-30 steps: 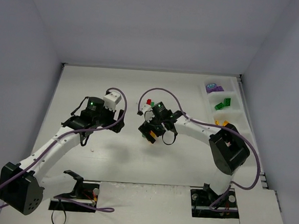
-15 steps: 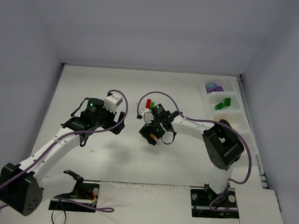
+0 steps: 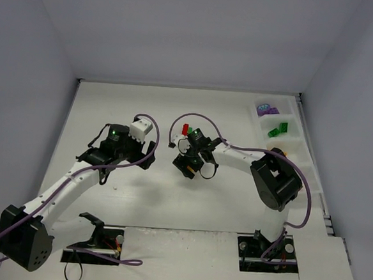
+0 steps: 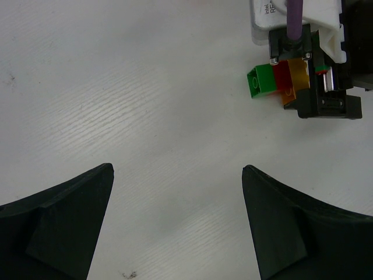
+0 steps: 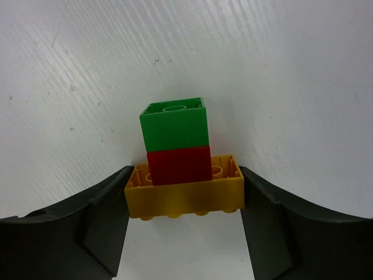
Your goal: Sort the legos into containers by color
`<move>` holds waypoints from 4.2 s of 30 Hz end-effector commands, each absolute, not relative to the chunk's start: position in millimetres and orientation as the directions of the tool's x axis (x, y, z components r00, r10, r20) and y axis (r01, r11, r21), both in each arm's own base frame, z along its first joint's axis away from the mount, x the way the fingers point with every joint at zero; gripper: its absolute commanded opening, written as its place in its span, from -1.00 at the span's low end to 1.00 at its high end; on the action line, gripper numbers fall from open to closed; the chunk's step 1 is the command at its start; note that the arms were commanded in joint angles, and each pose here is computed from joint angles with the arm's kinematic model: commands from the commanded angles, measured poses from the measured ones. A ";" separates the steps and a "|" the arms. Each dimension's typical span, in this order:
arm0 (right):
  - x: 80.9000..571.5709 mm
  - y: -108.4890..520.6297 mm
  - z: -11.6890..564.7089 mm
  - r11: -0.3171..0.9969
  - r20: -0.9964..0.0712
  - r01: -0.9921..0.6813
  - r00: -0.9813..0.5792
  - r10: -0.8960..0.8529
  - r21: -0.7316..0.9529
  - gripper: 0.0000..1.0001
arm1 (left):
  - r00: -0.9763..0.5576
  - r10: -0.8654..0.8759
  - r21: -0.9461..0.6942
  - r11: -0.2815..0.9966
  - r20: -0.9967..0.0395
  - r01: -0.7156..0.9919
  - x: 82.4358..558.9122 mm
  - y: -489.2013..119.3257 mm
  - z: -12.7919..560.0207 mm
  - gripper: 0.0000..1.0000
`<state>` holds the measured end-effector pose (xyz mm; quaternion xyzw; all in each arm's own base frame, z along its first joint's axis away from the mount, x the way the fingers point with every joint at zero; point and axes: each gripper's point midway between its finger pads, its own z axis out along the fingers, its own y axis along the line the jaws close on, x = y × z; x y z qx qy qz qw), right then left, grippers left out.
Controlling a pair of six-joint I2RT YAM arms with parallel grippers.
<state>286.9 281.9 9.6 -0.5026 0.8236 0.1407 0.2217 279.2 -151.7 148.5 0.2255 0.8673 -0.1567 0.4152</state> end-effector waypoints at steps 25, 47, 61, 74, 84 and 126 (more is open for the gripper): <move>323.3 299.3 174.6 0.516 -0.817 -0.844 -0.191 -0.544 -0.147 -1.00 | -0.606 -0.233 -0.610 0.576 -0.761 0.544 314.9 -242.1 302.1 0.43; 309.3 307.2 252.6 0.507 -0.913 -0.841 -0.041 -0.406 -0.188 -1.00 | -0.711 -0.130 -0.690 0.413 -0.691 0.595 314.4 -274.9 308.8 0.34; 305.8 312.3 265.7 0.502 -0.925 -0.845 -0.023 -0.380 -0.185 -1.00 | -0.749 -0.077 -0.702 0.422 -0.658 0.573 311.1 -282.4 282.1 0.24; 305.1 316.5 263.9 0.500 -0.924 -0.847 -0.026 -0.382 -0.183 -1.00 | -0.764 -0.036 -0.712 0.391 -0.645 0.583 307.3 -290.5 273.7 -0.39; 304.6 304.4 230.4 0.520 -0.897 -0.831 -0.062 -0.439 -0.197 -1.00 | -0.761 -0.011 -0.710 0.370 -0.648 0.599 301.4 -287.1 281.4 -1.00; 391.3 -70.8 139.0 0.879 -0.776 0.476 -0.567 0.277 -0.035 -0.99 | -0.678 -0.110 -0.558 0.671 -0.727 0.489 295.2 -206.9 255.8 -1.00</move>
